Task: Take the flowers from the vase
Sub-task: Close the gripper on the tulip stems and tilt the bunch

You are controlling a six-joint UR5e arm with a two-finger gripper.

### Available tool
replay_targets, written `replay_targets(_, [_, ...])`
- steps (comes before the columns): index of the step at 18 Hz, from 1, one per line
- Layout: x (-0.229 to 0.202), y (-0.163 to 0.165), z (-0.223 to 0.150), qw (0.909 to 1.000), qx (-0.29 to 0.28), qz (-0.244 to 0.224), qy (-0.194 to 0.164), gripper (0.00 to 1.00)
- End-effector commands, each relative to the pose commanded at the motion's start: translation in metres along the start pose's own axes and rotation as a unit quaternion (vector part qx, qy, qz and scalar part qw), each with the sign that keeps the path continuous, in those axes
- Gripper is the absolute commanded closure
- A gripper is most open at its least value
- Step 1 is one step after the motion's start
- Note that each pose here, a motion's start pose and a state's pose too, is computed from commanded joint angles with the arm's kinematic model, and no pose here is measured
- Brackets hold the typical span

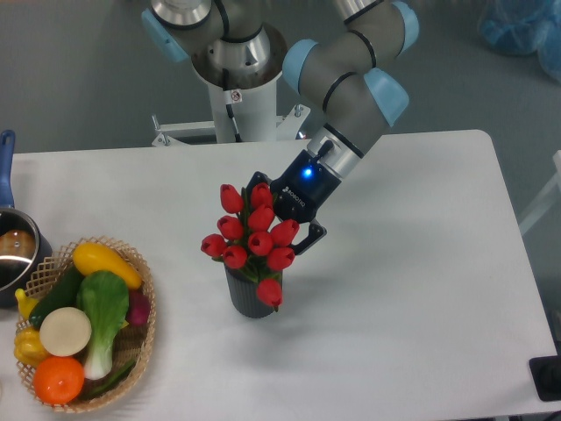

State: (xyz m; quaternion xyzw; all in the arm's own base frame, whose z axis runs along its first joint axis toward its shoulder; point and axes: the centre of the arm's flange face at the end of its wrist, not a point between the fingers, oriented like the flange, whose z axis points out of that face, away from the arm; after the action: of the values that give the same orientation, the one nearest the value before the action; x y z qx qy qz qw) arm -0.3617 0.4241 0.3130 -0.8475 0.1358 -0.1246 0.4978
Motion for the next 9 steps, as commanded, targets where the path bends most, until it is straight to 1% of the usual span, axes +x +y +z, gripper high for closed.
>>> replay_targets(2, [0.0, -0.0004, 0.0004, 1.0, 0.006, -0.001, 0.002, 0.45])
replay_targets(7, [0.0003, -0.0011, 0.0001, 1.0, 0.006, -0.001, 0.002, 0.46])
replay_targets(9, [-0.0001, -0.0007, -0.0006, 1.0, 0.006, -0.002, 0.001, 0.49])
